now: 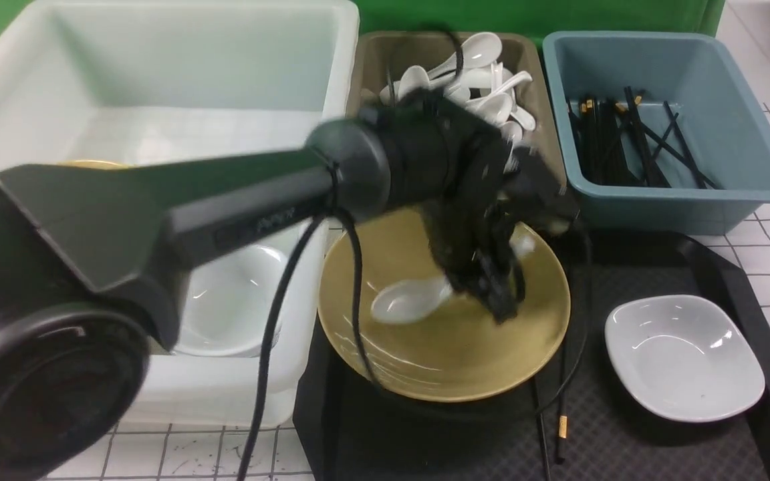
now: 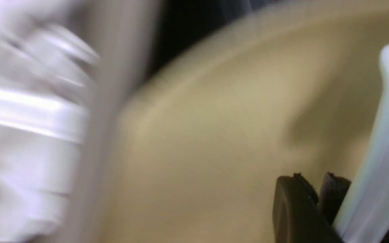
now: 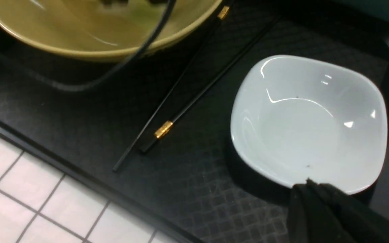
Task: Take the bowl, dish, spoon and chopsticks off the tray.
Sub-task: Use the left arm to put the soup spoon into the small storage box in the middle
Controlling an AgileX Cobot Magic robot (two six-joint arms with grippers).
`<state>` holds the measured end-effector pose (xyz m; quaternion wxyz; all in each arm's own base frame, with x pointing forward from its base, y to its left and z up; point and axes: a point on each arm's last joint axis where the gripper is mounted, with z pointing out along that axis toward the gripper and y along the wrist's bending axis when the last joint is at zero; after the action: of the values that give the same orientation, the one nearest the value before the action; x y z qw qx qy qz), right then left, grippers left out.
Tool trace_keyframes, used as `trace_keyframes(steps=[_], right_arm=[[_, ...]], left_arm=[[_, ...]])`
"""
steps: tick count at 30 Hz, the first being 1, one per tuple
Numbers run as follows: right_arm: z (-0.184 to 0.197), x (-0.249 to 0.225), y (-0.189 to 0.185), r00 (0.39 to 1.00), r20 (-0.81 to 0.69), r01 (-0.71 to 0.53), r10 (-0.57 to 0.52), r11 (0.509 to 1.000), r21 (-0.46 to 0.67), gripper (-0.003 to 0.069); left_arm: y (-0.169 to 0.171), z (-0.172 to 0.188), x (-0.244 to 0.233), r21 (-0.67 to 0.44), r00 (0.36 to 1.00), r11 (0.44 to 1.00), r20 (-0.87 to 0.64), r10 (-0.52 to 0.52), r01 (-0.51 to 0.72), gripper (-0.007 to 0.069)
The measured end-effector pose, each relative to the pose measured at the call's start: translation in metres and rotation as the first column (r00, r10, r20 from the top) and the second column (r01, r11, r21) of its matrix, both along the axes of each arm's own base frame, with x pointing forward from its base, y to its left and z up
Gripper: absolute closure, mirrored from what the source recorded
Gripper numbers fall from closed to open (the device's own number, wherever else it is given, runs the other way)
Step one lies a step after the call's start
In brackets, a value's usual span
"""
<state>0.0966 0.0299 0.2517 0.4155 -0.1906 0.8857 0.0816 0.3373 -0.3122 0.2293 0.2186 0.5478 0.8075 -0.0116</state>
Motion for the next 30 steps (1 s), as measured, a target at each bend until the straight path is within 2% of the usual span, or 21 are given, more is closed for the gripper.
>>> trace_keyframes(steps=[4, 7, 10, 12, 16, 17, 20, 21, 22, 23, 24, 25, 27, 28, 29, 30], right_arm=[[0.000, 0.000, 0.000, 1.000, 0.006, 0.002, -0.002, 1.000, 0.001, 0.0620], [0.000, 0.000, 0.000, 1.000, 0.007, 0.003, -0.003, 1.000, 0.001, 0.0620], [0.000, 0.001, 0.000, 1.000, 0.007, 0.003, -0.003, 1.000, 0.001, 0.0617], [0.001, 0.001, 0.000, 1.000, 0.010, 0.004, -0.004, 1.000, 0.001, 0.0616], [0.001, 0.001, 0.000, 1.000, 0.010, 0.004, -0.004, 1.000, 0.001, 0.0615], [0.001, 0.001, 0.000, 1.000, 0.011, 0.005, -0.005, 1.000, 0.001, 0.0615], [0.001, 0.001, 0.000, 1.000, 0.011, 0.005, -0.005, 1.000, 0.001, 0.0613], [0.001, 0.001, 0.000, 1.000, 0.010, 0.005, -0.005, 1.000, 0.001, 0.0613], [0.001, 0.001, 0.000, 1.000, 0.010, 0.005, -0.005, 1.000, 0.001, 0.0613], [0.001, 0.001, 0.000, 1.000, 0.010, 0.005, -0.005, 1.000, 0.001, 0.0612], [0.001, 0.001, 0.000, 1.000, 0.010, 0.005, -0.005, 1.000, 0.001, 0.0612], [0.001, 0.001, 0.000, 1.000, 0.010, 0.005, -0.005, 1.000, 0.001, 0.0612], [0.001, 0.001, 0.000, 1.000, 0.010, 0.005, -0.005, 1.000, 0.001, 0.0612], [0.001, 0.001, 0.000, 1.000, 0.010, 0.005, -0.005, 1.000, 0.001, 0.0612], [0.001, 0.001, 0.000, 1.000, 0.010, 0.005, -0.005, 1.000, 0.001, 0.0612], [0.001, 0.001, 0.000, 1.000, 0.010, 0.005, -0.005, 1.000, 0.001, 0.0611]], left_arm=[[0.001, 0.066, 0.023, -0.201, 0.980, 0.979, 0.187, 0.064, -0.026, 0.0584], [0.009, 0.089, 0.050, -0.376, 0.929, 0.926, 0.330, 0.169, -0.035, 0.0584], [0.023, 0.081, 0.089, -0.537, 0.862, 0.842, 0.398, 0.313, -0.058, 0.0584], [0.030, 0.059, 0.110, -0.573, 0.839, 0.817, 0.407, 0.362, -0.074, 0.0574], [0.035, 0.018, 0.124, -0.490, 0.856, 0.865, 0.394, 0.335, -0.113, 0.0461], [0.035, 0.014, 0.121, -0.435, 0.873, 0.891, 0.378, 0.310, -0.128, 0.0390], [0.036, 0.028, 0.103, -0.323, 0.903, 0.934, 0.337, 0.265, -0.154, 0.0258], [0.036, 0.040, 0.091, -0.289, 0.918, 0.940, 0.294, 0.268, -0.183, 0.0221], [0.037, 0.041, 0.088, -0.275, 0.922, 0.941, 0.273, 0.274, -0.198, 0.0215], [0.036, 0.062, 0.066, -0.247, 0.935, 0.938, 0.195, 0.295, -0.244, 0.0177], [0.035, 0.063, 0.064, -0.239, 0.937, 0.938, 0.185, 0.296, -0.249, 0.0176], [0.032, 0.072, 0.038, -0.172, 0.950, 0.941, 0.065, 0.305, -0.290, 0.0186], [0.029, 0.070, 0.027, -0.122, 0.953, 0.945, -0.002, 0.304, -0.302, 0.0211], [0.021, 0.061, 0.014, -0.057, 0.954, 0.954, -0.076, 0.291, -0.295, 0.0277], [0.019, 0.060, 0.014, -0.056, 0.954, 0.955, -0.080, 0.288, -0.293, 0.0288], [0.014, 0.050, 0.009, -0.019, 0.952, 0.958, -0.121, 0.281, -0.285, 0.0344]])
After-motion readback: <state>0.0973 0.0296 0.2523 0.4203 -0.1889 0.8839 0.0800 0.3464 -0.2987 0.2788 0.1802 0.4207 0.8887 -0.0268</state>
